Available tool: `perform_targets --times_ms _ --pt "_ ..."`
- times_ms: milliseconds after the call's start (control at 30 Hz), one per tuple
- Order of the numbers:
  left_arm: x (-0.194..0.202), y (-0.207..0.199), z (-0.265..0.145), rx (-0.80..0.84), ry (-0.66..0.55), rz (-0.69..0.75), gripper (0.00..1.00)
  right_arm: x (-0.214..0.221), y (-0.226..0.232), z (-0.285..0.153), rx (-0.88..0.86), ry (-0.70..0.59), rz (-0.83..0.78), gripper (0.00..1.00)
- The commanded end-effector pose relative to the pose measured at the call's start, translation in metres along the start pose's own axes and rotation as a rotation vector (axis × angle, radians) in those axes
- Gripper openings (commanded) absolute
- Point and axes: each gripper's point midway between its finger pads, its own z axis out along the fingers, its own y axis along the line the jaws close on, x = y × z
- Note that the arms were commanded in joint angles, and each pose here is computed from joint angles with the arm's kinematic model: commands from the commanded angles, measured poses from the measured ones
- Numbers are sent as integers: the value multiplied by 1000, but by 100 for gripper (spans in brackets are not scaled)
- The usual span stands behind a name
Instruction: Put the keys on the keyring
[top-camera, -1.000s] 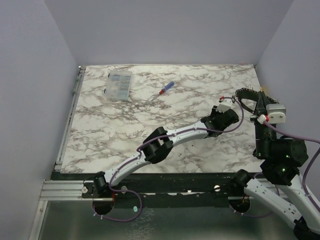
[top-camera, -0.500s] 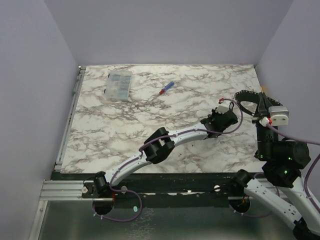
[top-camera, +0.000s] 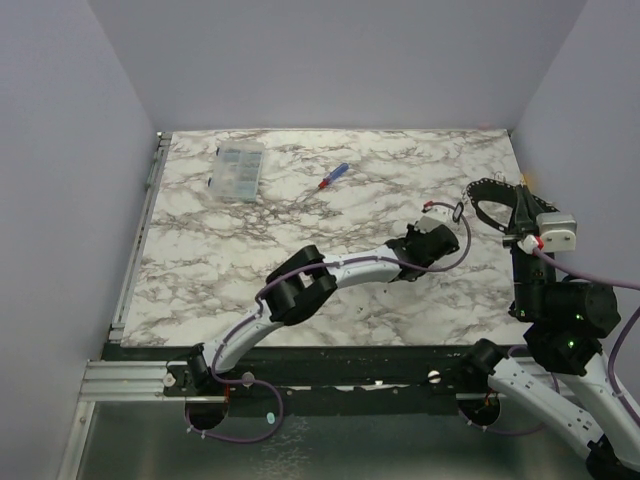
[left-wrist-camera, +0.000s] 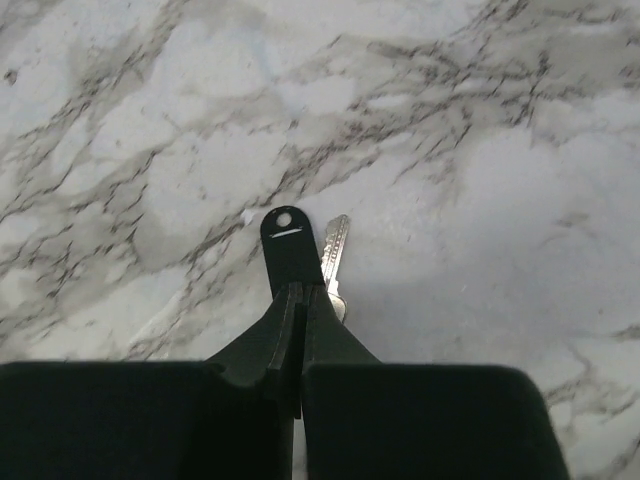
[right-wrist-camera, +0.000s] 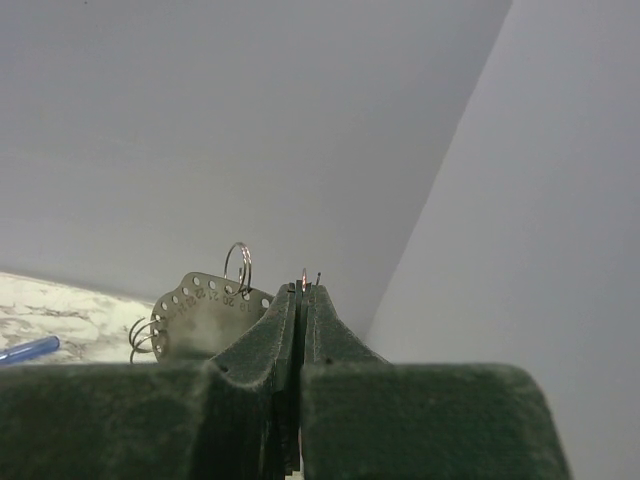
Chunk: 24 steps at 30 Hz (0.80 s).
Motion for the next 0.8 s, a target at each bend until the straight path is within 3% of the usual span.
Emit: perform_targets --times_ms 0,433,633,767 --pt "-22 11 -42 103 2 -37 0 -2 5 -1 -26 -16 20 1" --pt "48 99 -119 135 54 -66 0 8 40 -6 -166 -18 83 1" --pt "79 119 -142 193 65 -80 0 14 51 -10 -215 -5 101 1" --pt "88 126 -148 194 71 -90 26 15 55 -10 -225 2 120 1"
